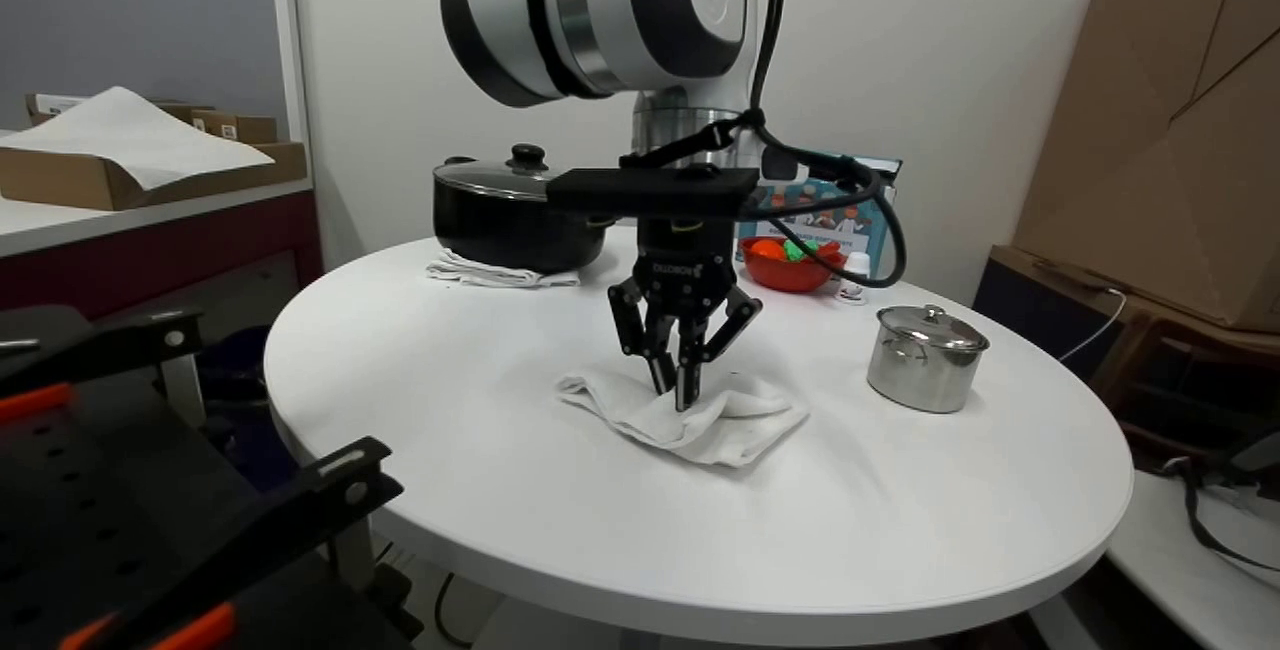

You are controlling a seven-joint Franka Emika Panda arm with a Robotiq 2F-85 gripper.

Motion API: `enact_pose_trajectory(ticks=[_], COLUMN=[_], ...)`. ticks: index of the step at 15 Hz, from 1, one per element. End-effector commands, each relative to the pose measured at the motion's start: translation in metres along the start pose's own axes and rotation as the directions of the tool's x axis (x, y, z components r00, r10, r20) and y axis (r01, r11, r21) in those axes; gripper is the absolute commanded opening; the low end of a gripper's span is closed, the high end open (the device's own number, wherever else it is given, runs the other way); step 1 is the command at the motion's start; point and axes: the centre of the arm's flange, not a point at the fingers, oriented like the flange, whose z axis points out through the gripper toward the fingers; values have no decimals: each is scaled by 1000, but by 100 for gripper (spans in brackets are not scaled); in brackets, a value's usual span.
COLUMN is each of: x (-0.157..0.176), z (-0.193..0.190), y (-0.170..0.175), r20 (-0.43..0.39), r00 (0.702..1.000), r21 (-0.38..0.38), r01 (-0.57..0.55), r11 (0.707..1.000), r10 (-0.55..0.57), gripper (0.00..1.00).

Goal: Wipe the table with the cloth

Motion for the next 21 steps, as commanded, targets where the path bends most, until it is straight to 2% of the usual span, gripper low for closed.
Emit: enact_pose_trajectory(ticks=[1,4,7,12,16,19,21], x=[-9,-19,-36,-74,-95,-86,-69], z=[5,8,8,-2,-7,-12,-14], y=[-13,-54,-106,-199,-260,-275,-260], r20=[-4,7,17,15,18,7,2], r00=[998,986,956,867,804,805,833], r21=[42,45,31,20,3,-7,-10], r01=[65,166,291,498,594,593,553], r11=[997,985,956,867,804,805,833], r10=[-65,-167,-292,-498,-594,-593,-553], gripper=[2,2,2,2,2,2,2])
